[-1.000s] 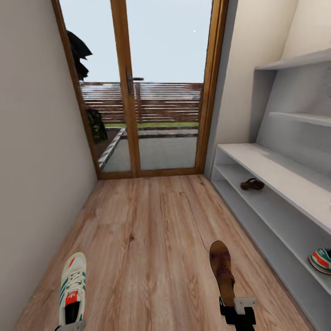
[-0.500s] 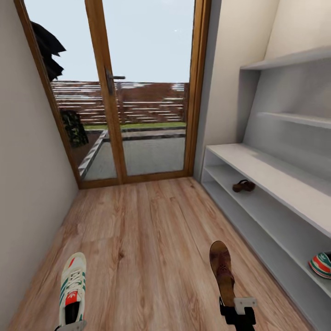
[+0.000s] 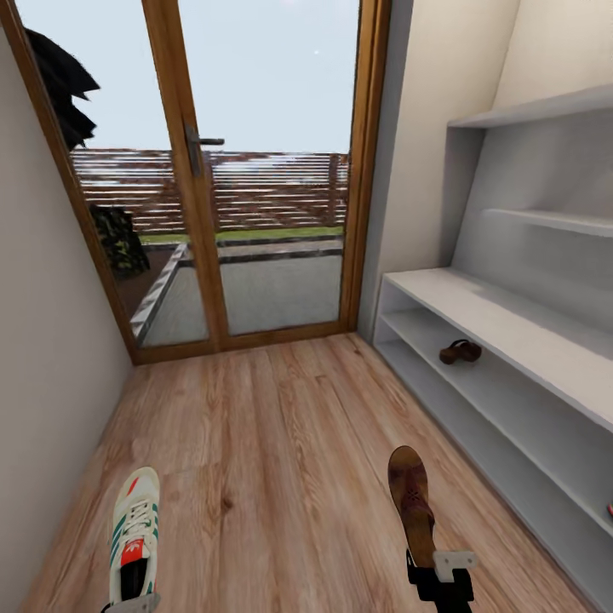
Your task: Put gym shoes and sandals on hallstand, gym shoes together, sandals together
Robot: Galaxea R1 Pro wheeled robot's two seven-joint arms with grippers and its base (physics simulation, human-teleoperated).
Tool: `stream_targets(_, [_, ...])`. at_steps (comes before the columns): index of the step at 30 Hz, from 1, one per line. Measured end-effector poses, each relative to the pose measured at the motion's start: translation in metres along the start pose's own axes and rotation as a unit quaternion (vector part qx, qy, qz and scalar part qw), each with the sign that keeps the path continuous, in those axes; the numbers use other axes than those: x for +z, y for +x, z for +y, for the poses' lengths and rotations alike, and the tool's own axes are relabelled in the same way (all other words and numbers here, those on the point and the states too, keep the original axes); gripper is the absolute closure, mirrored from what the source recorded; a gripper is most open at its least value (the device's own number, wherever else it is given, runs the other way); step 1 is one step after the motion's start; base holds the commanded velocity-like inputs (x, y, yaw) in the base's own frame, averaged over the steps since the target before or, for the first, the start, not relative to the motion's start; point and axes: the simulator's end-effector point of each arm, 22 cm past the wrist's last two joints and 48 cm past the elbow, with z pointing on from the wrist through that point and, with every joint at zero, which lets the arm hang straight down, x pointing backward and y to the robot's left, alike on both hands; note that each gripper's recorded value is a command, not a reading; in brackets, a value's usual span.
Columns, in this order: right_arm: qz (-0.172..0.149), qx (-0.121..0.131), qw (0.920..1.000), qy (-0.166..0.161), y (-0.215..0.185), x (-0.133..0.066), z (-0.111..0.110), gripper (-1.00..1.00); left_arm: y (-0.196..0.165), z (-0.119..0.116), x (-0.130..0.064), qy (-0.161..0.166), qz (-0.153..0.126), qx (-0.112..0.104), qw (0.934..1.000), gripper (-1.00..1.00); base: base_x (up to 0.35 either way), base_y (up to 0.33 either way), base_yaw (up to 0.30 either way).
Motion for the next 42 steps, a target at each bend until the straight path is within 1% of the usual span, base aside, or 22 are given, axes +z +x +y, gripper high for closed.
stream_targets(19, [0.000,0.000,1.0000,0.000,0.0000,0.0000,0.0001,1.00,0.0006,-0.0001,-0.0001,0.000,0.001,0.000,1.0000,1.00,0.242,0.233,-0.261])
stream_targets(42, [0.000,0.000,1.0000,0.000,-0.0002,0.0001,0.0002,1.00,0.0002,0.0002,-0.0001,0.000,0.000,0.000,1.0000,1.00,0.278,0.233,-0.262])
